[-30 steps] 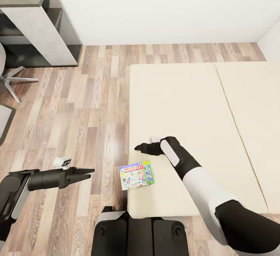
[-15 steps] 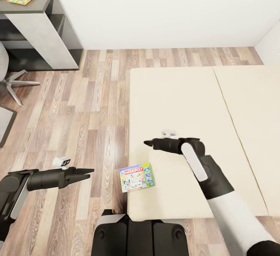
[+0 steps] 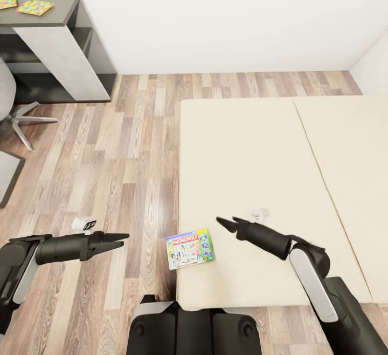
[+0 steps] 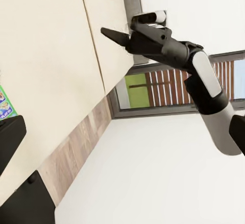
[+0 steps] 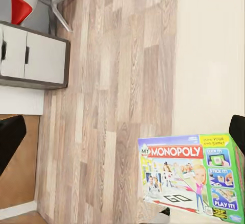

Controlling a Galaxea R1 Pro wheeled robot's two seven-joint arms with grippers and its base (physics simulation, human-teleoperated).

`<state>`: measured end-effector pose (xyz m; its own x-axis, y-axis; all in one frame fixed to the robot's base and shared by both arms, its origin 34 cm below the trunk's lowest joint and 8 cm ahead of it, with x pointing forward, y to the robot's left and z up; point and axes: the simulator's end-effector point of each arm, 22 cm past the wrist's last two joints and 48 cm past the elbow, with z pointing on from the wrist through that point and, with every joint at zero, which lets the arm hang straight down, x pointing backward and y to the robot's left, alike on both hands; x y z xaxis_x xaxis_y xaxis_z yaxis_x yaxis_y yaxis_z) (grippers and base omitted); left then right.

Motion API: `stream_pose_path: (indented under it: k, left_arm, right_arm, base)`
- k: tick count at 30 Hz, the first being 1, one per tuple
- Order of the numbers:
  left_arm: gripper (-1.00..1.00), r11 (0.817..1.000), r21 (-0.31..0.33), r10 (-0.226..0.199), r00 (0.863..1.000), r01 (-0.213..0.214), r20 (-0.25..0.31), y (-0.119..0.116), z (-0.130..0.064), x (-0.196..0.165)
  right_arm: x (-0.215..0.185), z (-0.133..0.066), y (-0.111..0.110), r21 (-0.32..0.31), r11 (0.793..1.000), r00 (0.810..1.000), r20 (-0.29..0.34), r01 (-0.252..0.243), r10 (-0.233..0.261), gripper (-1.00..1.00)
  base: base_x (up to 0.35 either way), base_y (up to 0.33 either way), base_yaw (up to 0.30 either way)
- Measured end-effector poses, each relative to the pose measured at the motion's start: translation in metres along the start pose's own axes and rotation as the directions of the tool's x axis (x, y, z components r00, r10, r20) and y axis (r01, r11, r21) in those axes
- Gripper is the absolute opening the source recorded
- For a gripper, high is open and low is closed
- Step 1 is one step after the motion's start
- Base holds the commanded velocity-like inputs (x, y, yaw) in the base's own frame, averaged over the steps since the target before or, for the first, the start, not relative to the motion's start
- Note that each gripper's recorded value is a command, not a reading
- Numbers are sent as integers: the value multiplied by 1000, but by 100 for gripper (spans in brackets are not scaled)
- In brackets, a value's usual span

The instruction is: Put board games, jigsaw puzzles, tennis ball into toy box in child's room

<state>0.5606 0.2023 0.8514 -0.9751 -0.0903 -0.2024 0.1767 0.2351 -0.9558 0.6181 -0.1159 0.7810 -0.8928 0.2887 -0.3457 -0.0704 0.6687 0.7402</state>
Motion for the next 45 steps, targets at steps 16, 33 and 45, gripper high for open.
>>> stream_pose_path:
  k: [16,33,45]
  left_arm:
    - [100,999,-17,28,1000,-28,8,-7,-5,-7]
    - [100,998,-15,55,998,-55,13,-18,-7,-13]
    - [100,997,-14,74,997,-74,18,-27,-8,-17]
  right_arm:
    - [-5,-41,-8,-59,998,998,70,-7,11,100]
    - [-14,-49,0,-61,998,994,106,19,-13,100]
    - [-10,-52,0,-31,998,994,93,55,-52,100]
  base:
    - [0,0,0]
    - [0,0,0]
    - [0,0,0]
